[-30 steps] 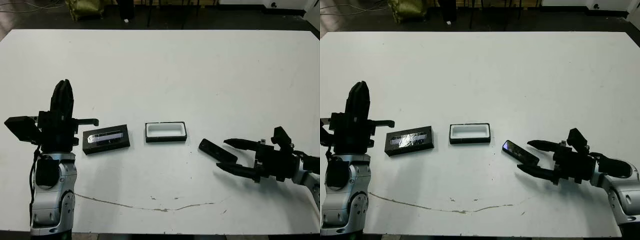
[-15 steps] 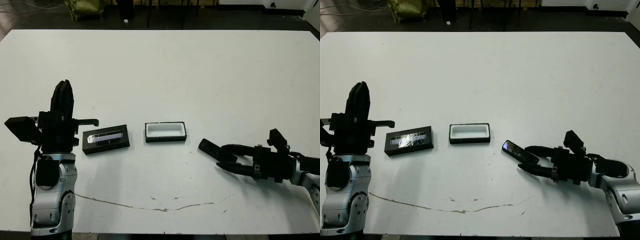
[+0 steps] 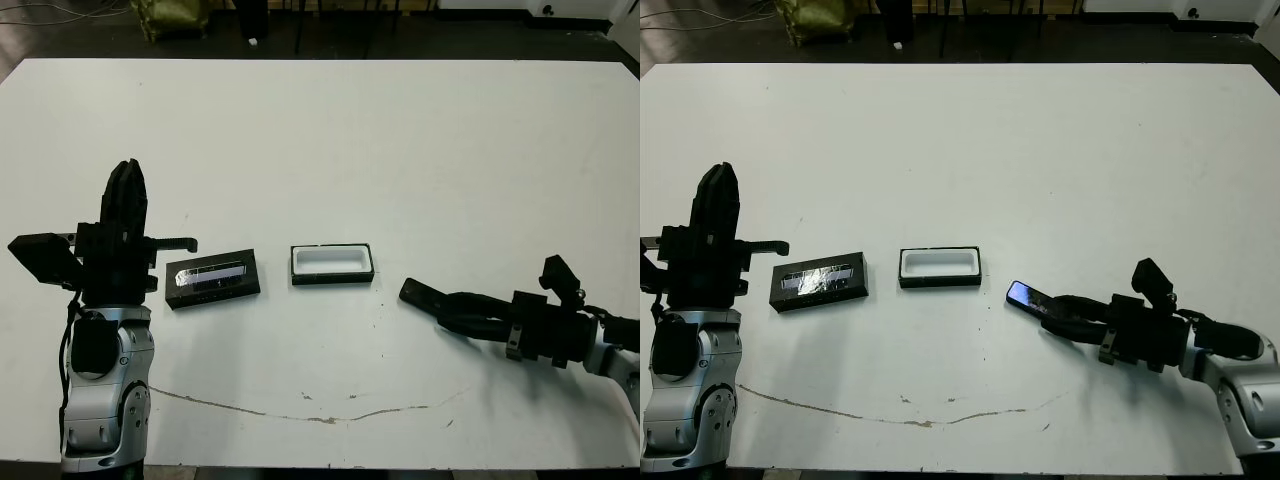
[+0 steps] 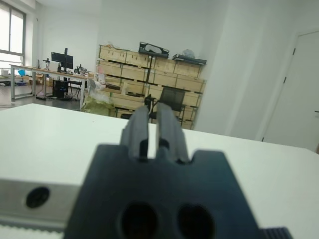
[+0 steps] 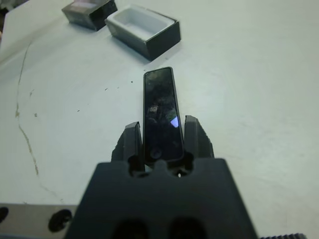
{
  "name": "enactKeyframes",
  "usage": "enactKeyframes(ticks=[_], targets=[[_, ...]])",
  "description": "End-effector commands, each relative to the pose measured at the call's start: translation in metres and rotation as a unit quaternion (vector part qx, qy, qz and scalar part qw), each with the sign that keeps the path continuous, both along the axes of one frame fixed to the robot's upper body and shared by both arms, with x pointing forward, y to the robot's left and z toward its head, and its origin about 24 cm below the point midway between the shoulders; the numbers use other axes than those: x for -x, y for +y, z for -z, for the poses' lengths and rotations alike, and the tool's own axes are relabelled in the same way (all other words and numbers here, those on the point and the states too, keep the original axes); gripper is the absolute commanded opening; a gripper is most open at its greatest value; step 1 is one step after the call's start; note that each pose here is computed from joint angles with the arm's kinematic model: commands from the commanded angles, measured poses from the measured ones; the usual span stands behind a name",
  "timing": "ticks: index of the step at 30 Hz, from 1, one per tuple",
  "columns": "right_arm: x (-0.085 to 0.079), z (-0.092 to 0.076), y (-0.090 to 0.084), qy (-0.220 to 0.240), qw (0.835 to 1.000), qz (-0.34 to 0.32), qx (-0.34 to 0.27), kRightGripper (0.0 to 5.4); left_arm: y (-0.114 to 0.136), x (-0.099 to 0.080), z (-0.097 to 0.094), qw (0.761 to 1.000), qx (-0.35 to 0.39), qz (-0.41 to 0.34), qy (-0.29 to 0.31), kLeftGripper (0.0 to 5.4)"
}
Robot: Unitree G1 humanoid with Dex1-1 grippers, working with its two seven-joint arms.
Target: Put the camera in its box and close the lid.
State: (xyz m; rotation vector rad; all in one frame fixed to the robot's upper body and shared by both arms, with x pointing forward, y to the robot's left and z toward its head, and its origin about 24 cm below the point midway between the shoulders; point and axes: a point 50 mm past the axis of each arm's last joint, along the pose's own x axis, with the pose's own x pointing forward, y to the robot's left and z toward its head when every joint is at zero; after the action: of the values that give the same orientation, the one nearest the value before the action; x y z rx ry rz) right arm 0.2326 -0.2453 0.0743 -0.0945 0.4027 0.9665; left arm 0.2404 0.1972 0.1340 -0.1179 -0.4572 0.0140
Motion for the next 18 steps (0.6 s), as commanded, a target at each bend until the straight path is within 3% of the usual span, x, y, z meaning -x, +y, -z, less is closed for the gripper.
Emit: enactKeyframes(ticks=[1, 4, 9, 13, 18], targets=[[-0.002, -0.006, -0.002, -0.028, 1.0, 0.002, 0.001, 0.41, 0.002, 0.001, 0.007, 1.0, 0.002, -0.006, 0.019, 0.0], [-0.01, -0.021, -0.005, -0.083, 0.996, -0.003, 0.037, 0.41, 0.002, 0.001, 0.007, 1.0, -0.001, -0.007, 0.019, 0.0], [-0.028, -0.056, -0.005, -0.092, 0.994, 0.03, 0.046, 0.41, 0.001, 0.0, 0.008, 1.0, 0.001, -0.005, 0.02, 0.0], [-0.061, -0.055, -0.014, -0.077, 0.997, 0.012, 0.017, 0.4, 0.001, 0.001, 0.008, 1.0, 0.001, -0.006, 0.021, 0.0], [-0.093, -0.068, 0.005, -0.074, 0.996, -0.051, -0.024, 0.4, 0.001, 0.001, 0.009, 1.0, -0.002, -0.007, 0.023, 0.0]])
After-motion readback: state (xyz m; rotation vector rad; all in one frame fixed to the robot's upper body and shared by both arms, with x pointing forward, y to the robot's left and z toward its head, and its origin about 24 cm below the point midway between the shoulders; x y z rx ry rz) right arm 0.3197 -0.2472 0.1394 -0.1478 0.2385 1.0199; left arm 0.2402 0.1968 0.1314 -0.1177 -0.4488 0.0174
